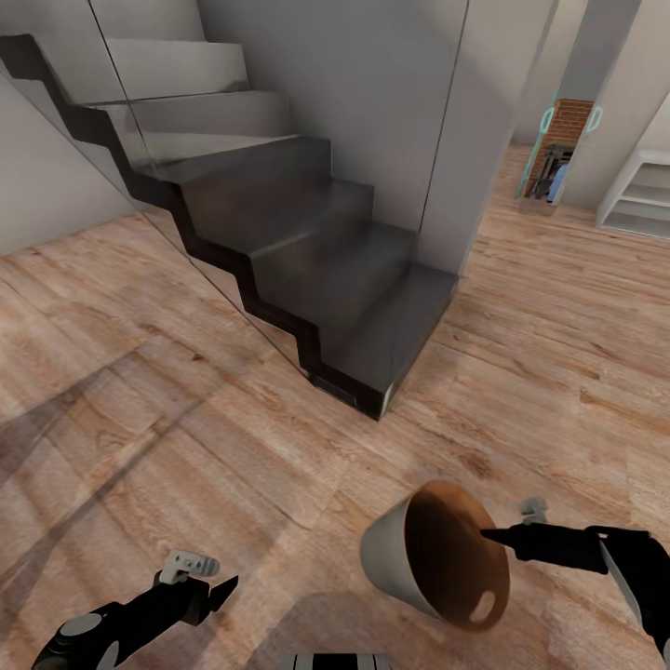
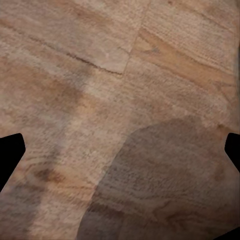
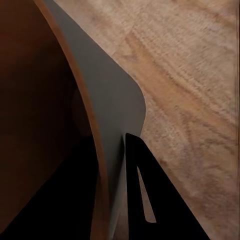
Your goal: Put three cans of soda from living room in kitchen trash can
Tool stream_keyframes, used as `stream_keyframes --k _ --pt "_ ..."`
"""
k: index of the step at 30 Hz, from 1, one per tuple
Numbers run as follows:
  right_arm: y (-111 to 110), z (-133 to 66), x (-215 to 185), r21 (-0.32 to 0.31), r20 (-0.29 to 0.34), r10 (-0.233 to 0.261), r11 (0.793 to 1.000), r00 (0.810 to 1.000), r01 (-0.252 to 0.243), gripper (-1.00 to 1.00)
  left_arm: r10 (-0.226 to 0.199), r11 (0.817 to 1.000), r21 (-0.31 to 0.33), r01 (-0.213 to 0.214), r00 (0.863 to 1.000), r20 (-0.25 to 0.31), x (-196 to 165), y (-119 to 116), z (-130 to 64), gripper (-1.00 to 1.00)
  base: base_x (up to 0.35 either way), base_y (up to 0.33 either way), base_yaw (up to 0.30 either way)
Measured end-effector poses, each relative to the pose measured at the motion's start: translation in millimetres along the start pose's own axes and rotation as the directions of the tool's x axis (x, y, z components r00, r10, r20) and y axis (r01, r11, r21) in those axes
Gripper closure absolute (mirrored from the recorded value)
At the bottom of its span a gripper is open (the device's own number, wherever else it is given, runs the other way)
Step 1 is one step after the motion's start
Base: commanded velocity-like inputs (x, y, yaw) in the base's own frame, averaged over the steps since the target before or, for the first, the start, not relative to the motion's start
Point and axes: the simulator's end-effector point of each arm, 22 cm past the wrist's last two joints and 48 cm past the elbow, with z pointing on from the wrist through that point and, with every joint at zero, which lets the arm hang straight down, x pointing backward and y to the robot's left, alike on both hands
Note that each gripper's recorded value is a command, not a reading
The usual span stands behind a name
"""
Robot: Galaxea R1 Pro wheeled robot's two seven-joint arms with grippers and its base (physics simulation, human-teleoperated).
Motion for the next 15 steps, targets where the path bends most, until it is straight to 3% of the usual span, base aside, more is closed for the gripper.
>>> stream_keyframes --k 15 --pt "-1.7 -6.2 -11.0 0.009 0.029 -0.01 1.0 1.0 0.009 1.0 -0.006 1.0 0.0 0.006 1.0 -0.007 2.5 0.1 0.8 -1.0 0.0 0.0 0.0"
